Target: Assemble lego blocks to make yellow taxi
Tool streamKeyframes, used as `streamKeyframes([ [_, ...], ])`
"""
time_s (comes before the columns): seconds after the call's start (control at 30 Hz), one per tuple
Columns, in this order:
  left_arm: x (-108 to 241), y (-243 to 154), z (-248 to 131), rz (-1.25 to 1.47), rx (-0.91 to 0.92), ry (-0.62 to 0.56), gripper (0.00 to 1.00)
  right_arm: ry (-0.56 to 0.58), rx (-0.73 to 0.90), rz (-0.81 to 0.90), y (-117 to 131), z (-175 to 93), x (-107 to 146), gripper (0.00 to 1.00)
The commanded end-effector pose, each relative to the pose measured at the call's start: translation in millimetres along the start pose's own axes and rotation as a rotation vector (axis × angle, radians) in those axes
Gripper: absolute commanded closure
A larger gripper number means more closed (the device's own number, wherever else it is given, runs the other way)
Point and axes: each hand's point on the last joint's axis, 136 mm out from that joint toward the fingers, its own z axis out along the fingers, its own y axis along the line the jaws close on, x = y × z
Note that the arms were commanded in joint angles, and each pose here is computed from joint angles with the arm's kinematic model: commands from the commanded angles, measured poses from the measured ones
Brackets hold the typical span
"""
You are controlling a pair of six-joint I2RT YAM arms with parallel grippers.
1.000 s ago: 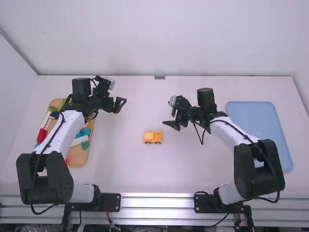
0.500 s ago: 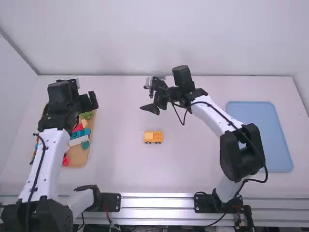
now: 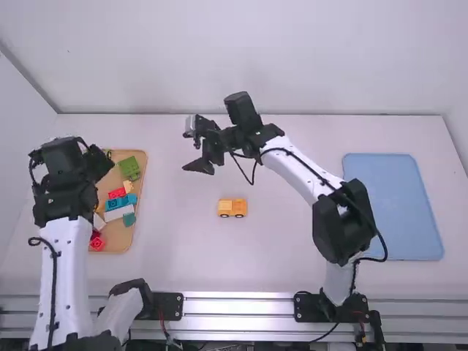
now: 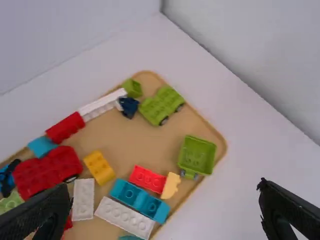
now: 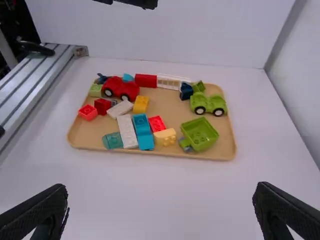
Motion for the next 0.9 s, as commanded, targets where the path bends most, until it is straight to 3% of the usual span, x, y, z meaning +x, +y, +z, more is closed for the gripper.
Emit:
streamKeyframes([
  [0.0, -5, 23, 9, -0.066, -0.067, -0.003, 0.01, -0.019, -0.028, -0.019, 2, 4, -10, 0.01],
  [0.3, -14, 67, 35, -0.162, -0.216, 0.15, 0.01, 0.007, 0.002, -0.036, -1, 8, -7, 0.01],
  [0.4, -25, 66, 45, -0.149, -0.229, 0.169, 0.01, 0.01, 0.004, -0.032, -1, 7, -6, 0.01],
  [0.47, -26, 45, 57, -0.057, -0.13, 0.225, 0.01, 0.011, 0.006, -0.033, -2, 7, -6, 0.01],
  [0.53, -17, 18, 71, 0.046, 0.001, 0.316, 0.01, 0.012, 0.016, -0.033, -5, 4, -5, 0.02],
  [0.67, 7, 7, 97, 0.121, 0.005, 0.458, 0.01, 0.012, 0.022, -0.03, -7, 2, -4, 0.01],
  [0.87, 57, -13, 139, 0.23, 0.014, 0.637, 0.15, 0.049, 0.069, -0.028, -15, 2, 2, 0.01],
])
